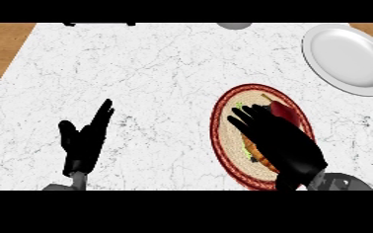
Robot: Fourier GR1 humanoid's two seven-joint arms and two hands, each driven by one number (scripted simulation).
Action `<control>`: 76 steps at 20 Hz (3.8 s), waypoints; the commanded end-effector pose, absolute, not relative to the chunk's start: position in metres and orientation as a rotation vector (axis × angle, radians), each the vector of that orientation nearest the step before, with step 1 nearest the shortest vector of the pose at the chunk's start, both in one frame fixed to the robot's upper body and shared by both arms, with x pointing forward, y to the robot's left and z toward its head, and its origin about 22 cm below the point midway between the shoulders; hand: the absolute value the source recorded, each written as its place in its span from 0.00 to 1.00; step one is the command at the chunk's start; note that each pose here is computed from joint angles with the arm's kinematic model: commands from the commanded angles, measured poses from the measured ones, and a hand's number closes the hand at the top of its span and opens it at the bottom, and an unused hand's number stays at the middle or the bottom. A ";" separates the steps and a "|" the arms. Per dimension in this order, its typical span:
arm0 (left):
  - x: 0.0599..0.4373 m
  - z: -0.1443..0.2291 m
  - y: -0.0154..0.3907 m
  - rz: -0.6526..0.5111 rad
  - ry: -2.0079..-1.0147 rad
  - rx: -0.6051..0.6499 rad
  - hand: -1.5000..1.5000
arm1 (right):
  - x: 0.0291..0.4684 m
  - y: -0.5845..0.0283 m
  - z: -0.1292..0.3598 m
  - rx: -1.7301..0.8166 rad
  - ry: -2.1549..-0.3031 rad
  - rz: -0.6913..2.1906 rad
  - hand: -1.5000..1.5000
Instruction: Pick the croissant from the placemat and place it in the plate
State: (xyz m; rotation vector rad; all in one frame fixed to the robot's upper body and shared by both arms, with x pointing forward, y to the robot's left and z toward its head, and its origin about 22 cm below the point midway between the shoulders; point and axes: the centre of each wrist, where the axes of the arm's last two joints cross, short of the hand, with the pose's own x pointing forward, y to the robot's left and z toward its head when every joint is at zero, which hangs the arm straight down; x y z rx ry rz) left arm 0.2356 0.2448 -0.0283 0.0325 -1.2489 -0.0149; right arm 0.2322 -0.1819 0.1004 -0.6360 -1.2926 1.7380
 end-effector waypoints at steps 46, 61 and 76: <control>0.233 -0.031 0.244 -0.009 -1.186 0.023 0.50 | 0.272 -0.164 0.072 -0.961 -1.580 0.780 1.00; 0.224 -0.029 0.237 -0.018 -1.184 -0.001 0.50 | 0.291 -0.261 0.088 -1.037 -1.622 0.088 1.00; 0.252 -0.022 0.225 -0.035 -1.195 -0.002 0.50 | 0.353 -0.416 0.070 -1.258 -1.619 -0.091 1.00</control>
